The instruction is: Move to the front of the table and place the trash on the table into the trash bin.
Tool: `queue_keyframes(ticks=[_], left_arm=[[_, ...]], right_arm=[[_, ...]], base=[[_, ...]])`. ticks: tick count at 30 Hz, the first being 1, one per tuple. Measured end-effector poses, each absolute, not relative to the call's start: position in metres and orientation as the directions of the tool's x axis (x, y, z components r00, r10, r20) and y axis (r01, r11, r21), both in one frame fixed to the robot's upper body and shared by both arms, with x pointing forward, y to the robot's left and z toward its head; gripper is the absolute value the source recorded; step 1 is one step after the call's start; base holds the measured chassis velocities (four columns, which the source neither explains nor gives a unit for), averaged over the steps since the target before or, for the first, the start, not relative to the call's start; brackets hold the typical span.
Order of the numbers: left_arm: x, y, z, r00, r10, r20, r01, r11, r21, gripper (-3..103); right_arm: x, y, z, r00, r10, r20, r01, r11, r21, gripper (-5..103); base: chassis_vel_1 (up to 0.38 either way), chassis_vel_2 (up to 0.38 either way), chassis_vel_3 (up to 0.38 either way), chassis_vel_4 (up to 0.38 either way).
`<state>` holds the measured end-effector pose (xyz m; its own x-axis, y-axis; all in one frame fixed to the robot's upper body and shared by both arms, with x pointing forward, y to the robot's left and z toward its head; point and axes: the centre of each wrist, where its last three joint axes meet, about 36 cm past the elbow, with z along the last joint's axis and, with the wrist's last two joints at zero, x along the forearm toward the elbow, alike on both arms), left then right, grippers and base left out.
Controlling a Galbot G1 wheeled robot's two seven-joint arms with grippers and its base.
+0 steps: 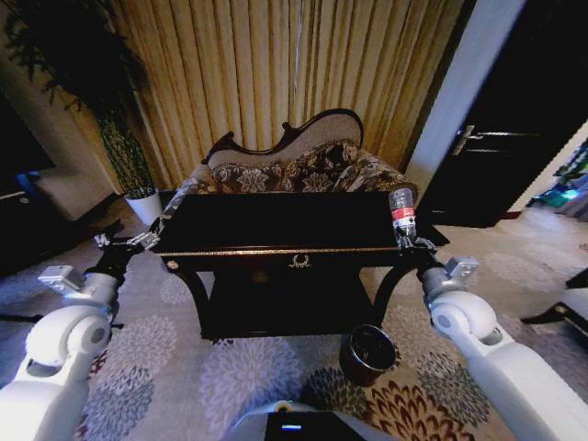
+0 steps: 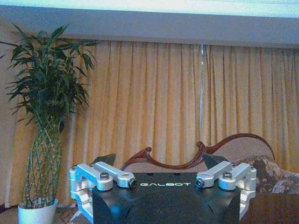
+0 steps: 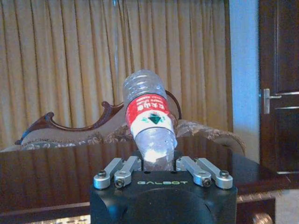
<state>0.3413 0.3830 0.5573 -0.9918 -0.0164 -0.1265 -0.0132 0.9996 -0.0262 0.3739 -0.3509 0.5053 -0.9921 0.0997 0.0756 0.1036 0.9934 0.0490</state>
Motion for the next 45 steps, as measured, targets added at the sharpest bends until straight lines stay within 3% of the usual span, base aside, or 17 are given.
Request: queue_keyframes(ticks=[11, 22, 30, 45], left_arm=[[0.342, 0.381, 0.559, -0.991, -0.016, -0.132, -0.012, 0.999, -0.032, 100], [0.341, 0.381, 0.558, -0.991, -0.014, -0.129, -0.010, 0.999, -0.034, 100], [0.340, 0.382, 0.556, -0.992, -0.012, -0.127, -0.007, 0.999, -0.034, 100], [0.338, 0.380, 0.555, -0.991, -0.009, -0.134, -0.005, 0.999, -0.033, 100]], right_arm=[[0.369, -0.382, 0.434, -0.957, 0.168, 0.238, 0.166, 0.986, -0.028, 27], [0.327, -0.388, 0.374, -0.892, 0.213, 0.398, 0.210, 0.976, -0.052, 27], [0.312, -0.402, 0.309, -0.805, 0.300, 0.512, 0.266, 0.954, -0.142, 27], [0.306, -0.414, 0.214, -0.694, 0.332, 0.639, 0.240, 0.943, -0.230, 27]], base=[[0.000, 0.000, 0.000, 0.000], [0.000, 0.000, 0.000, 0.000], [0.000, 0.000, 0.000, 0.000], [0.000, 0.000, 0.000, 0.000]])
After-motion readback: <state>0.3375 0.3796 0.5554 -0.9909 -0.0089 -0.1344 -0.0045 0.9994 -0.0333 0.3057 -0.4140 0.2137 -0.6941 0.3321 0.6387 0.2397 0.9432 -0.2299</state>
